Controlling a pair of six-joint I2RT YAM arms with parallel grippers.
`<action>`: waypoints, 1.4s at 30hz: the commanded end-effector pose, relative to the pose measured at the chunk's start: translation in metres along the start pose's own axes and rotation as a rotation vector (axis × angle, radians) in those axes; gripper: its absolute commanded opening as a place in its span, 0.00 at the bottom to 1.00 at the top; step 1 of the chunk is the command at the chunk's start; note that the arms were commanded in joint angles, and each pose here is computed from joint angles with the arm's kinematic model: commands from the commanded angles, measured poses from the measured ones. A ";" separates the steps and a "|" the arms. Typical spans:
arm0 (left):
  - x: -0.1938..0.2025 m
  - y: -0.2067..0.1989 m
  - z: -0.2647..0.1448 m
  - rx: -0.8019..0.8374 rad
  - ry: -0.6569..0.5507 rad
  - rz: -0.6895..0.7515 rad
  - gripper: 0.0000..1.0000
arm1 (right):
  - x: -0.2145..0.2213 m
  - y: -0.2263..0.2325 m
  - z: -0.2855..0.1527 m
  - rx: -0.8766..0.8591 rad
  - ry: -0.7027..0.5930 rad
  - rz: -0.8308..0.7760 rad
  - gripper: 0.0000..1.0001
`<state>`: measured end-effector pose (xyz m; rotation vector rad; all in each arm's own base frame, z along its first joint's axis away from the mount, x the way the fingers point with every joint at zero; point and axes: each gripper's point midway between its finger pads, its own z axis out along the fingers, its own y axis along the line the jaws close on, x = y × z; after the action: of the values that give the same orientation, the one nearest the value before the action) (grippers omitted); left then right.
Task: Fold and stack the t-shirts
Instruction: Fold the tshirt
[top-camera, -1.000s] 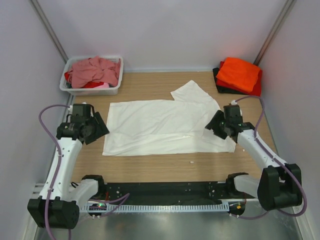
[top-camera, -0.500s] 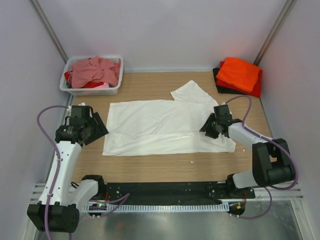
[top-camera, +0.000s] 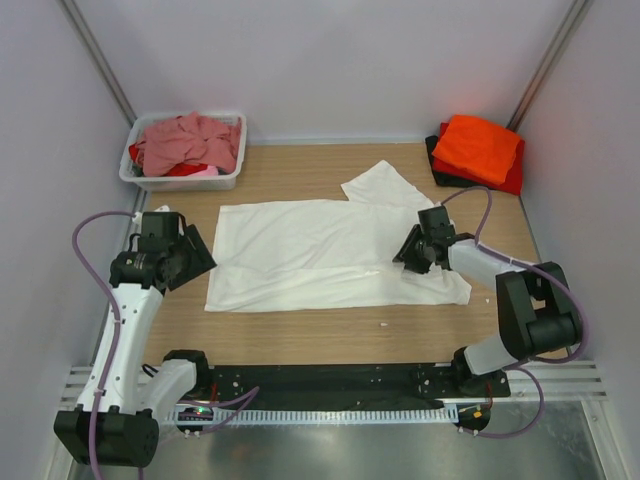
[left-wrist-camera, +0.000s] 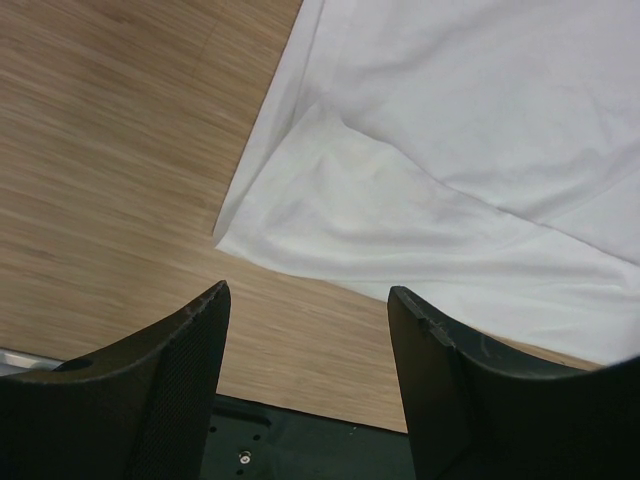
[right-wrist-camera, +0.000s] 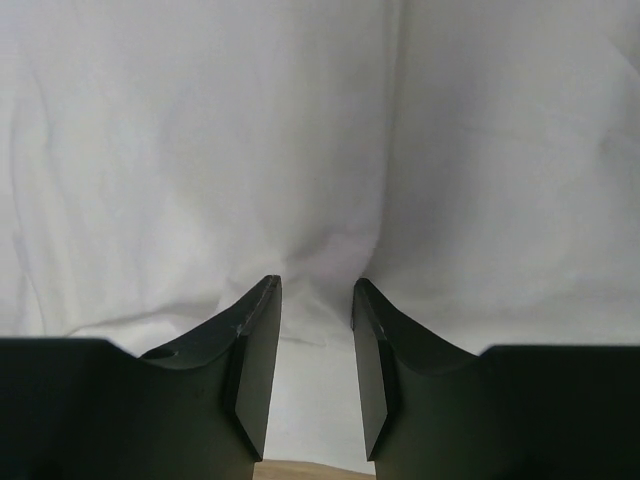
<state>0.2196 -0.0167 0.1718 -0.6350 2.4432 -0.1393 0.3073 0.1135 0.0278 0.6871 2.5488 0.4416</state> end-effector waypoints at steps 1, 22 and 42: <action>-0.009 -0.001 -0.004 0.008 -0.050 -0.005 0.66 | -0.020 0.032 -0.005 -0.056 -0.062 -0.008 0.40; -0.009 0.000 -0.003 -0.003 -0.044 -0.009 0.66 | -0.127 0.171 0.045 -0.148 -0.142 -0.244 0.55; -0.006 0.001 0.001 -0.012 -0.030 -0.018 0.65 | -0.291 0.169 0.085 0.180 -0.490 -0.413 0.84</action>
<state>0.2195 -0.0151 0.1721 -0.6438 2.4370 -0.1292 0.6295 0.1181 0.1061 0.2805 2.2565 -0.0267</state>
